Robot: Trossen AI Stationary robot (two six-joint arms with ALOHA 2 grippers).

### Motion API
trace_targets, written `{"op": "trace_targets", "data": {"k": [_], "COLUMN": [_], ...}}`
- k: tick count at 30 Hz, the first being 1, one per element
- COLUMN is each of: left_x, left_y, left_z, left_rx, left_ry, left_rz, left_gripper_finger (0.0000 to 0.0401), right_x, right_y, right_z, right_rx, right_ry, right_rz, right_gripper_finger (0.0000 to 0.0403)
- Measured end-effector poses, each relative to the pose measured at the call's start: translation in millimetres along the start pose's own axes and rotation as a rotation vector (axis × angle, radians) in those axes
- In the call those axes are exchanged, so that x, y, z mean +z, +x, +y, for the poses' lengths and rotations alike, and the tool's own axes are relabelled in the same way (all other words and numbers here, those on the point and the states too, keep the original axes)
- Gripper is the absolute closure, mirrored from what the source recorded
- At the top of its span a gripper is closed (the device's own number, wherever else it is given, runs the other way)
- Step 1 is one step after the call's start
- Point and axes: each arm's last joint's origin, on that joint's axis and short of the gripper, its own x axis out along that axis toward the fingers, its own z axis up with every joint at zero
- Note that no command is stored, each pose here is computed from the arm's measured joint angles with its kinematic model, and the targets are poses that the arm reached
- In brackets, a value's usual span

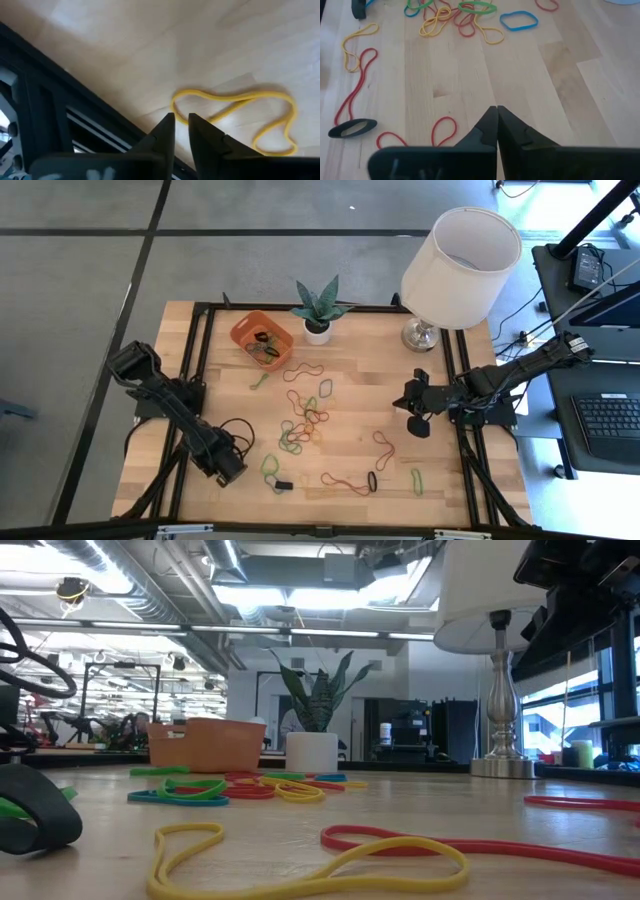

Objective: Pick and place rubber bands into bin
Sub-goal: Put the yellow rubber band into the orange bin

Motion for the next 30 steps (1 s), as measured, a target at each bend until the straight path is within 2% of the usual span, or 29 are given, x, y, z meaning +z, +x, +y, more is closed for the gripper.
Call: {"op": "trace_targets", "data": {"k": [5,11,14,17,20,23,26,30], "left_x": [0.1,2.0,3.3,3.0,3.7,3.5,-1.0,-6.1], "left_y": [10.1,19.8,22.7,22.9,21.2,7.9,-21.0,-65.2], "left_z": [5.7,7.8,9.7,8.1,6.6,0.4,-4.8,0.5], "left_rx": [0.007,-0.029,-0.031,-0.049,-0.058,-0.078,-0.133,-0.146], "left_ry": [0.013,0.004,-0.004,0.027,-0.001,-0.04,-0.057,-0.046], "left_rz": [0.011,0.029,0.039,0.045,0.046,-0.022,-0.161,-0.334], "left_gripper_finger": [0.0324,0.0322,0.0344,0.0387,0.0397,0.0399,0.0399,0.0399], "right_x": [-0.1,-0.1,-0.1,-0.1,-0.1,-0.1,0.3,1.7], "right_y": [0.0,0.0,0.0,0.0,0.0,0.0,0.0,0.0], "right_z": [0.2,0.2,0.2,0.2,0.2,0.2,0.4,0.9], "right_rx": [0.007,0.007,0.007,0.007,0.007,0.007,0.009,0.011], "right_ry": [0.0,0.004,0.004,0.004,0.004,0.004,0.005,0.006], "right_rz": [0.004,0.004,0.004,0.004,0.004,0.003,-0.001,-0.016], "right_gripper_finger": [0.0398,0.0398,0.0398,0.0398,0.0398,0.0398,0.0398,0.0398]}}
